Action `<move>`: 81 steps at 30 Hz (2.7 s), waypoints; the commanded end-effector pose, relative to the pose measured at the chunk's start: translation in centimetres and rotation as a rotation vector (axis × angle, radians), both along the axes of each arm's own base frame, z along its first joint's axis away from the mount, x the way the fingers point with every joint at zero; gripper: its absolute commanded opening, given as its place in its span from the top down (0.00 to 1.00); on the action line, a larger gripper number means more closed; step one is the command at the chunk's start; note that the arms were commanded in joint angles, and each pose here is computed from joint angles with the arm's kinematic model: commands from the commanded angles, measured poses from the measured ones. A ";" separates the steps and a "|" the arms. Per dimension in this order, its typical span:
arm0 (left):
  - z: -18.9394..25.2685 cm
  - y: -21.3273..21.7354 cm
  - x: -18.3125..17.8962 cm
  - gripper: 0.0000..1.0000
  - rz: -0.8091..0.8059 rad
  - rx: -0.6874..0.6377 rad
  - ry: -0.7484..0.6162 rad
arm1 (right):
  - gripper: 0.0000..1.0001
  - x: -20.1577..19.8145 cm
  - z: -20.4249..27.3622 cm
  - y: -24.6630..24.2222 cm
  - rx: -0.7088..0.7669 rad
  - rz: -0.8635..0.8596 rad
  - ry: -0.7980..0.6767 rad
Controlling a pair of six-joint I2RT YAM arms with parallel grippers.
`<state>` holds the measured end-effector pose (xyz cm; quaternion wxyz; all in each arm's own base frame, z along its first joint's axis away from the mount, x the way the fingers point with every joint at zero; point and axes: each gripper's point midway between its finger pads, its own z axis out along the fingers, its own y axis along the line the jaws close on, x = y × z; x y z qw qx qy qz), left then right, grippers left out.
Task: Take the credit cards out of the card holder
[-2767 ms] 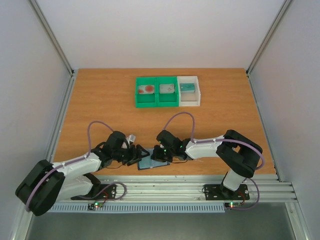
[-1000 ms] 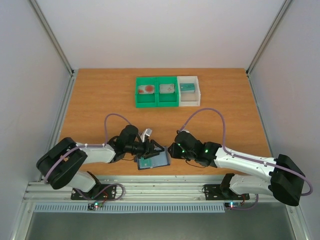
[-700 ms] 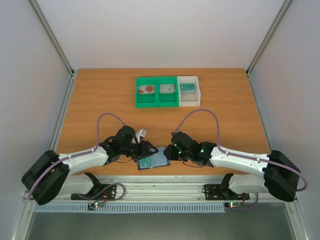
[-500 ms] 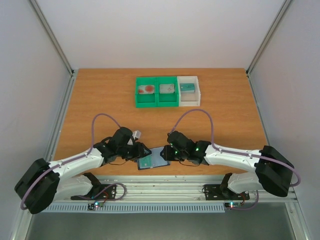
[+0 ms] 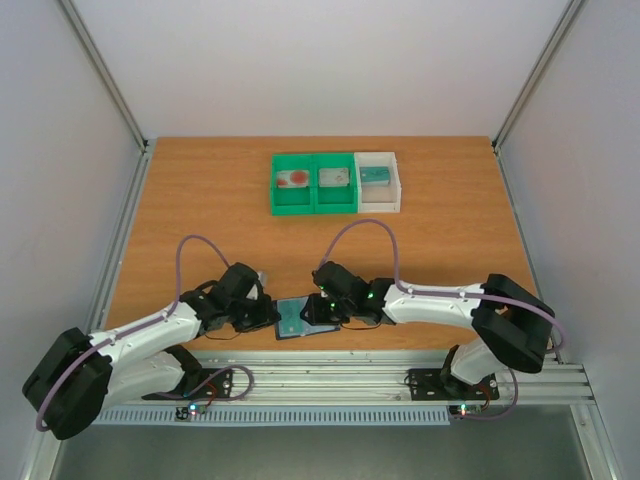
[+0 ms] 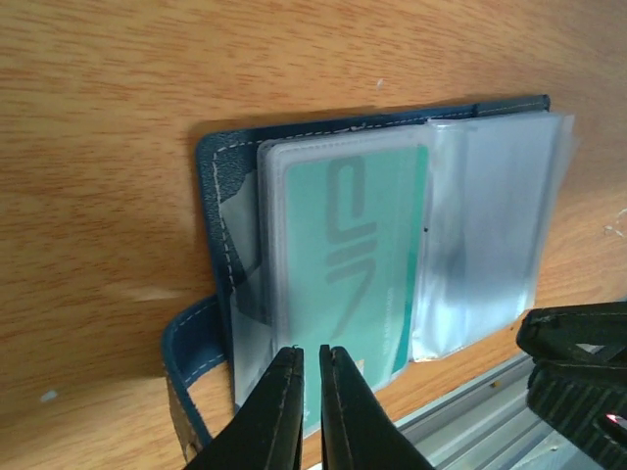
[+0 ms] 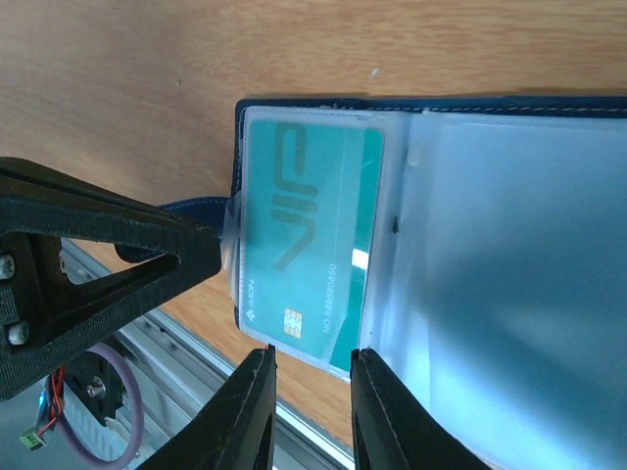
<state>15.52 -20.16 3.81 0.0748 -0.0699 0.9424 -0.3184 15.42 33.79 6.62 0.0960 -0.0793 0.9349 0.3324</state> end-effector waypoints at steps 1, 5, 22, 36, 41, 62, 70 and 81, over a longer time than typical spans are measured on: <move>-0.9 0.9 -0.2 0.92 -0.001 0.039 -0.008 | 0.77 -0.2 0.3 2.0 0.032 0.041 0.007; -1.4 1.0 -0.3 0.93 -0.001 0.046 0.001 | 0.77 -0.1 -0.5 2.2 0.011 0.044 0.019; -2.3 1.2 -0.5 0.94 -0.010 0.051 0.006 | 0.81 0.2 -3.5 1.8 -0.068 0.028 0.030; -2.6 1.7 -0.5 0.94 -0.001 0.080 0.003 | 0.85 0.1 -4.6 1.4 -0.094 0.027 0.036; -2.7 1.8 -0.5 0.94 -0.003 0.092 0.011 | 0.88 0.1 -4.0 1.2 -0.072 0.018 0.028; -2.4 1.9 -0.5 0.94 -0.002 0.096 0.010 | 0.90 0.8 -3.0 -1.1 -0.140 -0.022 -0.047; 0.9 -0.1 0.4 0.86 -0.023 -0.010 -0.034 | 0.85 0.5 -2.1 1.2 -0.039 0.030 -0.029; 1.5 -0.6 1.4 0.74 -0.013 -0.032 -0.079 | 0.81 0.4 -3.9 1.2 -0.089 0.031 0.003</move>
